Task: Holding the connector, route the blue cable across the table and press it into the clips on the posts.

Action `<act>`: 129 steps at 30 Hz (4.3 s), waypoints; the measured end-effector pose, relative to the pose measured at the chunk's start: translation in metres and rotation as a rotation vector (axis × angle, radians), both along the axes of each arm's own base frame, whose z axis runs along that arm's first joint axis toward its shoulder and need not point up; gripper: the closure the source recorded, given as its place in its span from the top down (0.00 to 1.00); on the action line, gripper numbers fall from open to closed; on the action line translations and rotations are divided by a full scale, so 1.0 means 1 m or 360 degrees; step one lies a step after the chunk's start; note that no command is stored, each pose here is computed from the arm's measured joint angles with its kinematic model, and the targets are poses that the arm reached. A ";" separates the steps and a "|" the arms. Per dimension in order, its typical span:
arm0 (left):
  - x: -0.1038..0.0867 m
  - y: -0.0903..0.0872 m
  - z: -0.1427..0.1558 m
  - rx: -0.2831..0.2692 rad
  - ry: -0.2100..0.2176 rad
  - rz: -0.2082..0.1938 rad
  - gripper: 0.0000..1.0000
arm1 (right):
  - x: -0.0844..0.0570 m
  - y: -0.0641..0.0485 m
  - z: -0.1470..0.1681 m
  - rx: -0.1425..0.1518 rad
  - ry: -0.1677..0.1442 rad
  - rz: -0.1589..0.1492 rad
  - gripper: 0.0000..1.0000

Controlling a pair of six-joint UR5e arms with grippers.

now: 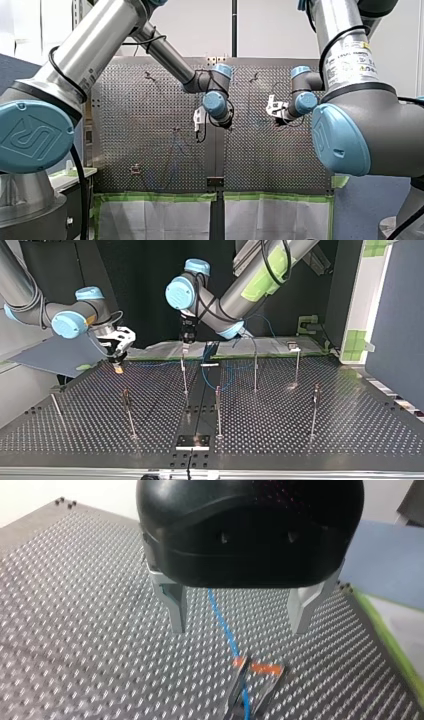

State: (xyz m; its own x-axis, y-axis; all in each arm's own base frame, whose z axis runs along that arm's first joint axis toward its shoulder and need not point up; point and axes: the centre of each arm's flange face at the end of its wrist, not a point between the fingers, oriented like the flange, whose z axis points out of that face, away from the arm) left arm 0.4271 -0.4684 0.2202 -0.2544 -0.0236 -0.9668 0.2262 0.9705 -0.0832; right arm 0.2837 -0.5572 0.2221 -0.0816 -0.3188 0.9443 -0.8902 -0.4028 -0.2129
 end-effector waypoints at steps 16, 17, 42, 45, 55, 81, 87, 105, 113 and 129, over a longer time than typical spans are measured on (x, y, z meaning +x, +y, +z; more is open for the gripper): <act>-0.037 -0.063 -0.001 -0.0160 -0.0093 -0.0064 1.00 | 0.018 0.010 0.000 0.0005 -0.0003 0.0067 0.00; -0.036 -0.065 -0.003 -0.0160 -0.0087 -0.0063 1.00 | 0.017 0.010 0.000 0.0008 -0.0004 0.0066 0.00; 0.031 -0.091 -0.042 -0.0178 -0.0065 0.0082 1.00 | 0.015 0.010 0.000 0.0025 -0.0019 0.0079 0.00; 0.040 -0.092 -0.037 -0.0198 -0.0093 0.0112 1.00 | 0.016 0.010 0.000 0.0024 -0.0022 0.0088 0.00; 0.062 -0.105 -0.016 -0.0268 -0.0157 0.0108 1.00 | 0.016 0.010 0.000 0.0020 -0.0026 0.0097 0.00; 0.092 -0.127 -0.051 -0.0200 -0.0075 0.0108 1.00 | 0.014 0.006 0.003 0.0017 -0.0037 0.0112 0.00; 0.088 -0.127 -0.050 -0.0159 -0.0088 0.0144 0.18 | 0.013 0.006 0.003 0.0018 -0.0038 0.0111 0.00; 0.080 -0.126 -0.018 -0.0169 -0.0085 0.0202 0.00 | 0.014 0.002 0.017 0.0028 -0.0025 0.0116 0.00; 0.073 -0.118 0.031 -0.0212 -0.0130 0.0259 0.00 | 0.011 0.002 0.061 -0.0019 -0.0048 0.0105 0.00; 0.049 -0.103 0.136 -0.0293 -0.0239 0.0271 0.00 | 0.005 0.023 0.162 -0.0148 -0.0123 0.0136 0.00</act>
State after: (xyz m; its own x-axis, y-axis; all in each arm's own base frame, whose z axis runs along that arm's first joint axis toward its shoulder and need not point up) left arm 0.4761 -0.5715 0.3564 -0.0859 -0.2324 -0.9688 0.0845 0.9672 -0.2395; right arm 0.2885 -0.5340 0.3844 -0.1315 -0.2389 0.9621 -0.8343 -0.4975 -0.2376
